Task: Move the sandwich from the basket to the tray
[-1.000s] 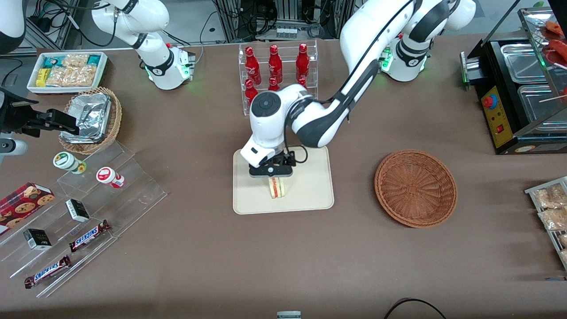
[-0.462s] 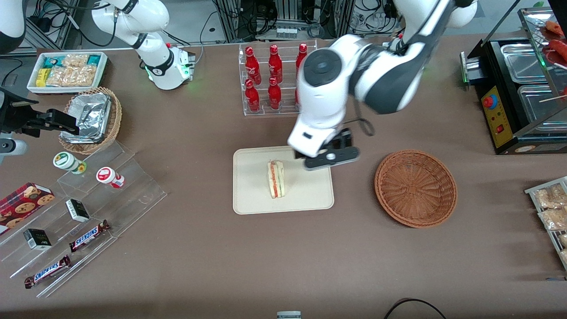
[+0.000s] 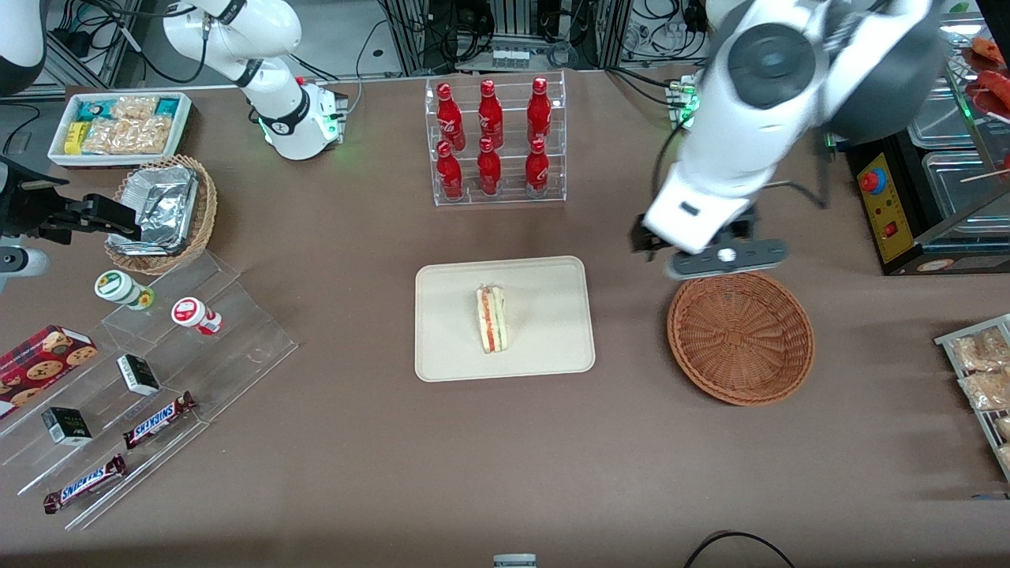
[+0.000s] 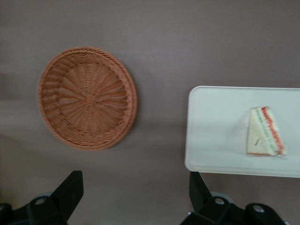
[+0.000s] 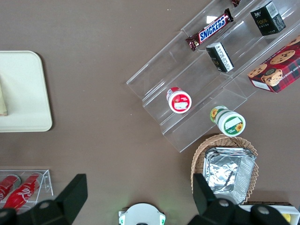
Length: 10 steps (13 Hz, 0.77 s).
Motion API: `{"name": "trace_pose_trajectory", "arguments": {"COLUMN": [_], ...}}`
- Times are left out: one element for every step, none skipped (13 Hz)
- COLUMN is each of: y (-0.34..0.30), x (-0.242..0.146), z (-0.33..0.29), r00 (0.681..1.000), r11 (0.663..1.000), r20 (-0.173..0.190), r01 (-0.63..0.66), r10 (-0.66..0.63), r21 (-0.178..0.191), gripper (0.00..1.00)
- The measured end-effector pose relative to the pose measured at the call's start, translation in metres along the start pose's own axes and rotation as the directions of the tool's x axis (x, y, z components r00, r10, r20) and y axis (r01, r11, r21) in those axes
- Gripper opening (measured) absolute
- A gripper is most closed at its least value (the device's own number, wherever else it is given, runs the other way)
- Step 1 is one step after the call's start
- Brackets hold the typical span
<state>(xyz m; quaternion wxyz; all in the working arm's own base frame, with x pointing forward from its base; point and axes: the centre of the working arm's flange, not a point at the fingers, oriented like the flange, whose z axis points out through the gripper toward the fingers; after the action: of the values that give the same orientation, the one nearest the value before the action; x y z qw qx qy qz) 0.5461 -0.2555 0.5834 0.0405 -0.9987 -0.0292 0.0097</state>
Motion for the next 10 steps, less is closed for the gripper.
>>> {"name": "trace_pose_trajectory", "arguments": {"y": [-0.027, -0.055, -0.081, -0.103, -0.122, -0.139, -0.153, -0.163, -0.173, -0.181], "x": [0.001, 0.002, 0.005, 0.007, 0.009, 0.012, 0.014, 0.014, 0.014, 0.014], "z": [-0.006, -0.012, -0.017, -0.020, -0.021, -0.021, -0.022, -0.023, -0.025, -0.028], "r00": [1.000, 0.999, 0.998, 0.996, 0.994, 0.992, 0.991, 0.991, 0.991, 0.991], "r11": [1.000, 0.999, 0.998, 0.996, 0.995, 0.993, 0.991, 0.991, 0.991, 0.991], "r20": [0.010, 0.018, 0.024, 0.030, 0.038, 0.040, 0.040, 0.040, 0.036, 0.032], "r01": [-0.023, -0.044, -0.066, -0.087, -0.103, -0.115, -0.127, -0.130, -0.126, -0.126], "r10": [0.023, 0.044, 0.066, 0.087, 0.103, 0.116, 0.129, 0.131, 0.127, 0.127], "r21": [-0.002, -0.001, -0.001, -0.005, -0.014, -0.026, -0.031, -0.033, -0.036, -0.041], "gripper": [1.00, 1.00, 1.00, 1.00, 1.00, 1.00, 1.00, 1.00, 1.00, 1.00]}}
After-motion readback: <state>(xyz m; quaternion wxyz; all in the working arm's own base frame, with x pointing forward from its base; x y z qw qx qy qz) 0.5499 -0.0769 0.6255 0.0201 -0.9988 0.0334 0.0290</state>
